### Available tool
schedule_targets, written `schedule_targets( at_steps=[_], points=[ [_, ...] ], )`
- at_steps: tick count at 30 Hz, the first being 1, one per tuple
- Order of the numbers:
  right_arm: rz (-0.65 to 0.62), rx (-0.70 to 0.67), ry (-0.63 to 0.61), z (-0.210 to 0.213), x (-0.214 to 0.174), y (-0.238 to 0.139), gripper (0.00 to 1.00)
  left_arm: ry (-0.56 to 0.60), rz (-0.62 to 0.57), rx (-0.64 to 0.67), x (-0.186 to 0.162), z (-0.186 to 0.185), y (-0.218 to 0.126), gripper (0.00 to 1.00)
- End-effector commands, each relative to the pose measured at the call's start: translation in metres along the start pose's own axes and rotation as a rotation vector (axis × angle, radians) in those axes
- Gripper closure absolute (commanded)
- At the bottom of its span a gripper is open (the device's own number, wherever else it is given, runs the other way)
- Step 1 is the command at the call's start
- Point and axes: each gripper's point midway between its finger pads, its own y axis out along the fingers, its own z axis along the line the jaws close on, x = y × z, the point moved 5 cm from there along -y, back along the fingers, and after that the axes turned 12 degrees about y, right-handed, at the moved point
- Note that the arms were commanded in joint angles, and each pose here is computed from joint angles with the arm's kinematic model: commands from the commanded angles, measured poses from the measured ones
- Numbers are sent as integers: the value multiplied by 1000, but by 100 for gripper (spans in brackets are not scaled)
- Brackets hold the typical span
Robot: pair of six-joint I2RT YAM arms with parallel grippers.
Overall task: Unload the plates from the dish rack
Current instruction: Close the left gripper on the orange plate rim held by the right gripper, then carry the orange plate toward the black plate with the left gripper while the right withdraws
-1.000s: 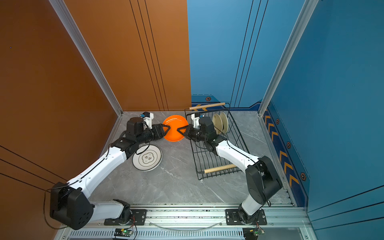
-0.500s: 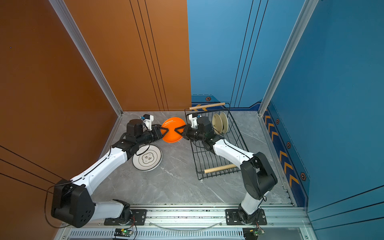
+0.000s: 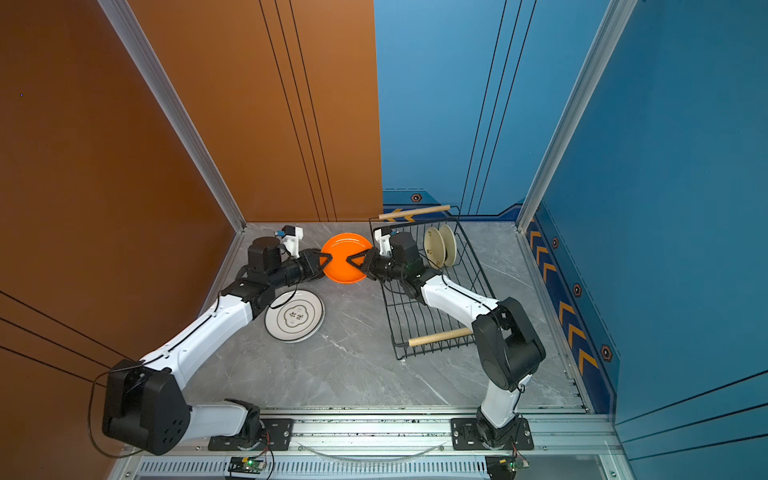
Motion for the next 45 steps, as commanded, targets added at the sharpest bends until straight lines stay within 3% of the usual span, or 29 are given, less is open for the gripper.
schedule_targets(
  at_steps=[1,6,13,20,22,28,32,40,45],
  points=[
    [19,60,-55,25,-4,4,70,1,49,-35,-11,0,3,88],
    [16,54,-56,24,-2,6,64,-4,61,-34,-12,1,3,92],
    [-1,23,-70,22,4,4,42,-3,69,2,-10,5,-1,100],
    [-47,-66,-93,8,15,-3,13,11,56,41,-1,5,-15,100],
    [-59,-82,-95,4,19,-5,0,10,53,49,0,7,-19,100],
    [-92,-166,-117,-7,34,-15,0,-10,29,76,8,15,-31,100],
    [-96,-261,-202,-3,40,-26,0,-25,-19,104,25,21,-45,100],
    [-302,-752,-530,4,66,-95,0,-97,-24,291,35,64,-63,100],
    [-434,-988,-681,8,78,-136,0,-94,-17,402,38,89,-61,100]
  ],
)
